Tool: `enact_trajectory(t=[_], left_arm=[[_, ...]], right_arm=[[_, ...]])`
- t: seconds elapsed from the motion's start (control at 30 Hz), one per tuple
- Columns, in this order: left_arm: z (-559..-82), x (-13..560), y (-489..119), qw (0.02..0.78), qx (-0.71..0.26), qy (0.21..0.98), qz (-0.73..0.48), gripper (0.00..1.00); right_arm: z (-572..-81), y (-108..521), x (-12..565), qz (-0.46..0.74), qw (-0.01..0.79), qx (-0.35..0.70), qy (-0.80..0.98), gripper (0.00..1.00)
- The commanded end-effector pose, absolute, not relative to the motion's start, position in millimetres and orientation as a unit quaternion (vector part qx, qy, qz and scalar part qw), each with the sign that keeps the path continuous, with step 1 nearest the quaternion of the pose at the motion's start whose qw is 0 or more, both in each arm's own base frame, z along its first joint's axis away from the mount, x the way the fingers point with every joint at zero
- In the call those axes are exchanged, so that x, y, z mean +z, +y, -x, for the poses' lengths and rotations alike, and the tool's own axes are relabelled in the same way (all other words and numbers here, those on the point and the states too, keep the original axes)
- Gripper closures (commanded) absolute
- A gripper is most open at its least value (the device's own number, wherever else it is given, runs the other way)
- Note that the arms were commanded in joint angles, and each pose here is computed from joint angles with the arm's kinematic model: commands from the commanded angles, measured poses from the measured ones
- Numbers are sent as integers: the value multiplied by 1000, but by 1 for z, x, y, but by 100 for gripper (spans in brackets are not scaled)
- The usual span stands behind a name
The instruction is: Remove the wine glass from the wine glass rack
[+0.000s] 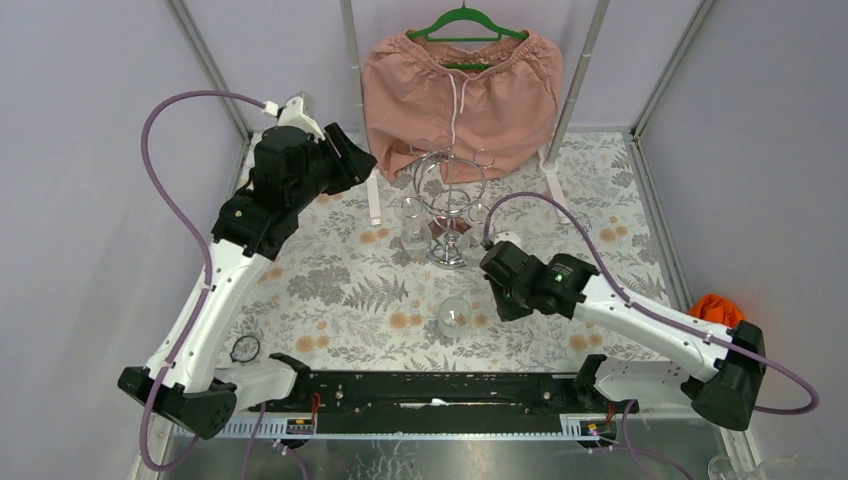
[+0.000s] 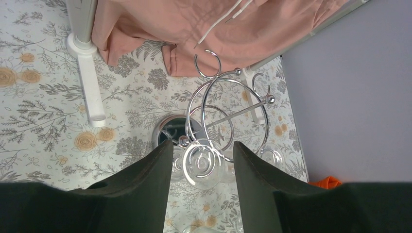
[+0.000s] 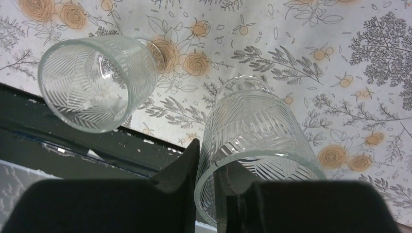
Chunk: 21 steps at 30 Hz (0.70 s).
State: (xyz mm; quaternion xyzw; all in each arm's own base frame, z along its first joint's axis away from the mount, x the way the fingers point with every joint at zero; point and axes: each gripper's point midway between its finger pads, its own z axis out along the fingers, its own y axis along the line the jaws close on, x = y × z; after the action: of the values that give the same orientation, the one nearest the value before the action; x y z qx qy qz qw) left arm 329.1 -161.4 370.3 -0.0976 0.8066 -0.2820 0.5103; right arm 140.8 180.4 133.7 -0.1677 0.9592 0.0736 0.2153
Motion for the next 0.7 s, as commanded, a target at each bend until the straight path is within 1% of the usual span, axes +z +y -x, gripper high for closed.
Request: enact_trajectory(t=[0.0, 0.27, 0.43, 0.67], left_arm=[[-325, 371, -154, 522, -262, 807, 93, 44], [-326, 365, -155, 514, -263, 811, 95, 44], [-326, 363, -154, 515, -259, 812, 96, 44], [-327, 360, -154, 513, -257, 813, 98, 44]], right_arm=[[-156, 190, 123, 163, 243, 68, 954, 100], [-154, 196, 94, 170, 224, 70, 957, 100], [-157, 197, 90, 170, 229, 68, 956, 100], [-152, 200, 82, 174, 214, 73, 958, 100]])
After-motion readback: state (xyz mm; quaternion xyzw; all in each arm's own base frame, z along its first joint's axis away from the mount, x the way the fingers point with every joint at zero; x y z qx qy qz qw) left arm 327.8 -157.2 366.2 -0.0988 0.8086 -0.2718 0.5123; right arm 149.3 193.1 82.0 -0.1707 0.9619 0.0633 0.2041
